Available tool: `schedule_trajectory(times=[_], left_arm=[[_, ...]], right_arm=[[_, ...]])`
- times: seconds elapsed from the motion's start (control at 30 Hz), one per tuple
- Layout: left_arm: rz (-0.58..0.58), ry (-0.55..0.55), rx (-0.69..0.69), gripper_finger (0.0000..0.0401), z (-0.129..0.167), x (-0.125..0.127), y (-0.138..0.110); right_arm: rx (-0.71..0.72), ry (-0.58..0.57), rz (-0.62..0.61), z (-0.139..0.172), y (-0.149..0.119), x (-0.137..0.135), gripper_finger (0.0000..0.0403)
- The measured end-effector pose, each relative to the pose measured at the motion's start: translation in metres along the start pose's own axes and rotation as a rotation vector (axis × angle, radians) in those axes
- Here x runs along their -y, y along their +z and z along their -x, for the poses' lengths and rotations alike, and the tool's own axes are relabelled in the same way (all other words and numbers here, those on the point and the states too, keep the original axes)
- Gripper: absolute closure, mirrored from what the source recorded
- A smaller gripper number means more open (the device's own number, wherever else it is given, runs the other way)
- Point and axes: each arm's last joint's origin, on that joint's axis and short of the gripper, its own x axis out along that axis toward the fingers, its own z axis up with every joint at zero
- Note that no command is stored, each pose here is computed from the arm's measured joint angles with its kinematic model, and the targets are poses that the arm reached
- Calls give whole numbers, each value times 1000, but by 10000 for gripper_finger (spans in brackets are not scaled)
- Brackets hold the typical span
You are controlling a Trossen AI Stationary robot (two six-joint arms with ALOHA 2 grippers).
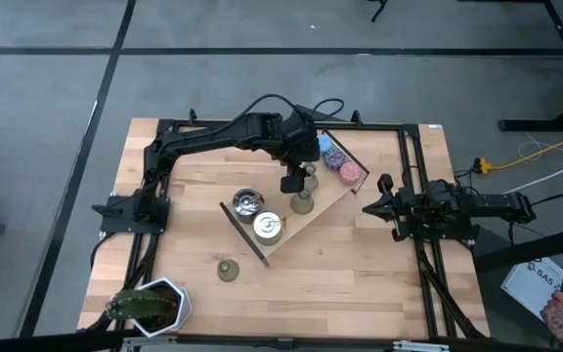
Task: Pick & Place candle stick holders
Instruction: Put the top transparent candle holder on the shelf, then adjust the transparent candle holder on the shelf
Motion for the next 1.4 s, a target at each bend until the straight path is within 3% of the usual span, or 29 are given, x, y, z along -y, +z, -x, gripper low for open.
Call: schedule_trajectory(times=[0.63, 1.03, 1.4], left_arm=[[0, 4, 1, 167, 1, 0, 0], [-1, 44, 13, 167, 23, -1, 7], [1, 38, -82, 177, 44, 2, 2]], right_arm=[[0, 0, 0, 0, 0, 0, 393], [0, 0, 0, 0, 0, 0, 393], [0, 0, 0, 0, 0, 0, 393]])
